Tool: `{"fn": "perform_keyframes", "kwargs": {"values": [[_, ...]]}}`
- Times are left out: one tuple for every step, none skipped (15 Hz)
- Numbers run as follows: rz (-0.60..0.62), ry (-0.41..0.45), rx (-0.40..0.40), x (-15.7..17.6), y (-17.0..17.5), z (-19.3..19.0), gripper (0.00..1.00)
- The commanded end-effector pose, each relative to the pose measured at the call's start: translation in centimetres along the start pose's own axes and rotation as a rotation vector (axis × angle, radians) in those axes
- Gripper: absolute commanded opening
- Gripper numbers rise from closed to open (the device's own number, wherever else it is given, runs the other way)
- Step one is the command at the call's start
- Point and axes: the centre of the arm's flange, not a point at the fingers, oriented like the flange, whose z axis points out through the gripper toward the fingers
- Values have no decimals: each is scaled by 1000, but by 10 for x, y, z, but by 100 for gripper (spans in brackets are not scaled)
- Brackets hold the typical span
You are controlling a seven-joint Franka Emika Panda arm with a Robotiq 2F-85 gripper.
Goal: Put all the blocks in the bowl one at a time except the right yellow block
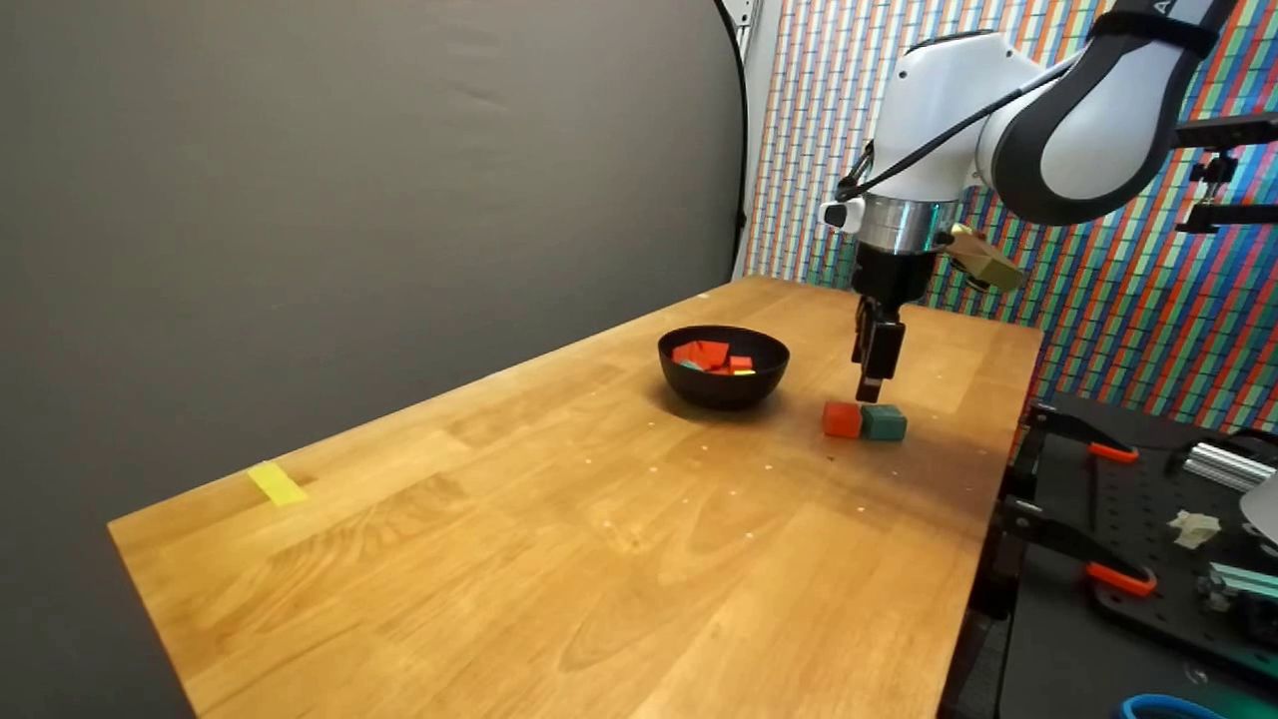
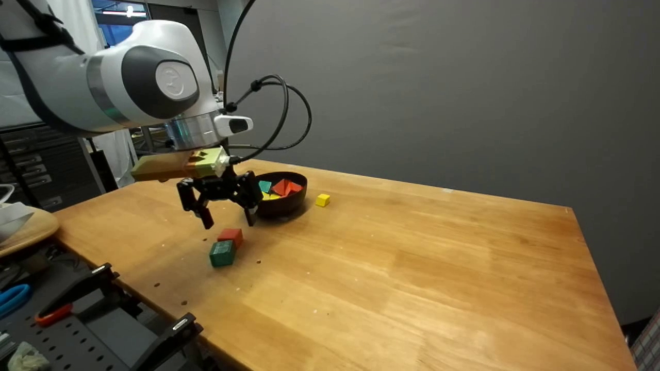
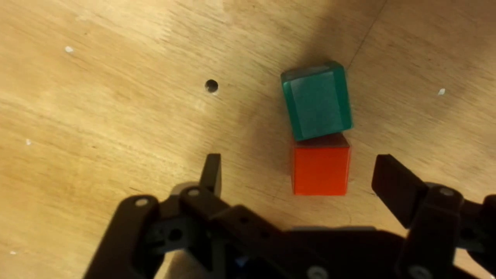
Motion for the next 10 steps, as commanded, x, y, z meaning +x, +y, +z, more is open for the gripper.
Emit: {"fn": "perform_keyframes", "kwargs": {"values": [[-18,10,36,0,-3,7,100],[-15,7,41,2,-4,9,100],[-20,6,50,2,-6,12,100],[-19,2,56,3,-7,15,100],[-21,2,65,4,-8,18,97],[-14,1,72,5,-8,20,74],[-13,2,84,6,-7,24,72],[-4,-1,97,7,-6,26,70],[0,-3,108,8,-6,29,61],[4,-3,116,10,-6,30,53]]}}
